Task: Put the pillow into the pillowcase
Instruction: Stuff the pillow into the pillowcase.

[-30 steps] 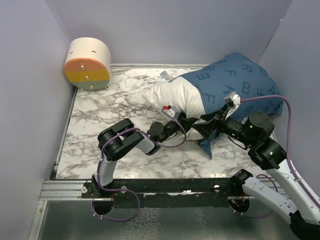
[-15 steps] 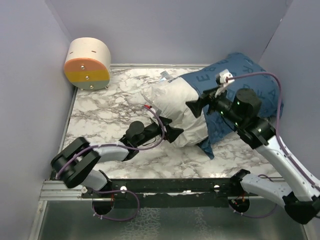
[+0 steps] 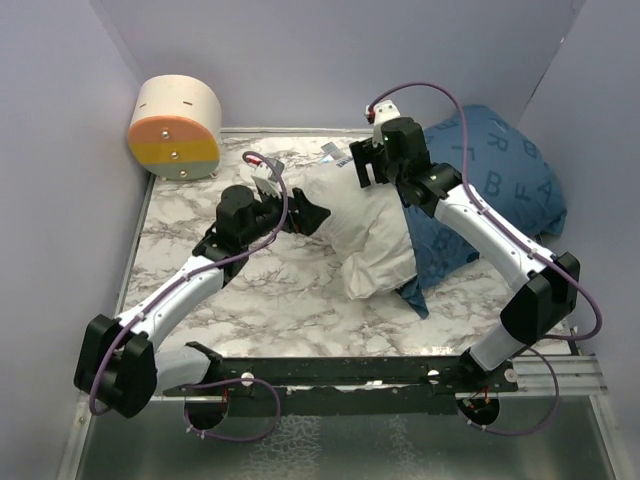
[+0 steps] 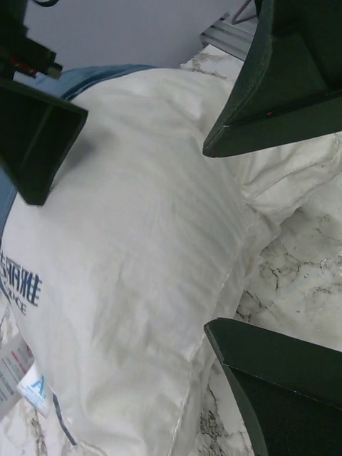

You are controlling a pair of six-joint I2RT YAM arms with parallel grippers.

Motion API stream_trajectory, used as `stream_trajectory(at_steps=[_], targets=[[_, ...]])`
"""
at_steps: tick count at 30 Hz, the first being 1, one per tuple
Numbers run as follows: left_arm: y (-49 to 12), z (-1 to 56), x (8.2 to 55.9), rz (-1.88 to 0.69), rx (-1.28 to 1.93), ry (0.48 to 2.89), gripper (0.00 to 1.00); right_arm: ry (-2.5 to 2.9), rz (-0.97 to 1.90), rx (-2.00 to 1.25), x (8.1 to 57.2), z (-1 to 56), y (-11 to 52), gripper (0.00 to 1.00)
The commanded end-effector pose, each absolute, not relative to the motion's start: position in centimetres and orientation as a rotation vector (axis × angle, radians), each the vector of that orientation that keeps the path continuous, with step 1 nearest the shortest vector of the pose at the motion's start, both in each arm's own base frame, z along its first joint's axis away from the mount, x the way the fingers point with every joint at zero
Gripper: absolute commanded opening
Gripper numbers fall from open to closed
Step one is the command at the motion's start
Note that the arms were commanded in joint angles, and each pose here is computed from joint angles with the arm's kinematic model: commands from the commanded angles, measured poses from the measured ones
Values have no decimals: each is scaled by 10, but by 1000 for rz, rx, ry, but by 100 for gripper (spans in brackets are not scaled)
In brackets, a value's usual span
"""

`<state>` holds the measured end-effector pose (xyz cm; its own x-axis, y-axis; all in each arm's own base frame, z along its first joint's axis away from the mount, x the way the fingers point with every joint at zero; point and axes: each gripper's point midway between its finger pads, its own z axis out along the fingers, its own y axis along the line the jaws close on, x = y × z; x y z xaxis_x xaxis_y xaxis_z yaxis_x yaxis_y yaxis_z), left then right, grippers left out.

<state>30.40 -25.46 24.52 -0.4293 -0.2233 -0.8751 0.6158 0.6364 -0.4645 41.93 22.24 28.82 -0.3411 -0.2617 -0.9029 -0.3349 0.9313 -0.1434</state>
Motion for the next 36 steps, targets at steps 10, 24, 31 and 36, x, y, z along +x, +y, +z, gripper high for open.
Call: stream_trajectory(at_steps=[10,24,31,36], targets=[[-282,237,363,-1256,91,1830,99,2063,-168,-398,427,246,183,19],[-360,241,349,-1448,326,1607,19,1802,965,-689,335,316,320,1],[-356,320,303,-1384,504,1157,9,1636,1305,-773,283,372,346,1],[-349,355,270,-1341,586,892,9,1551,1449,-819,241,393,349,1]])
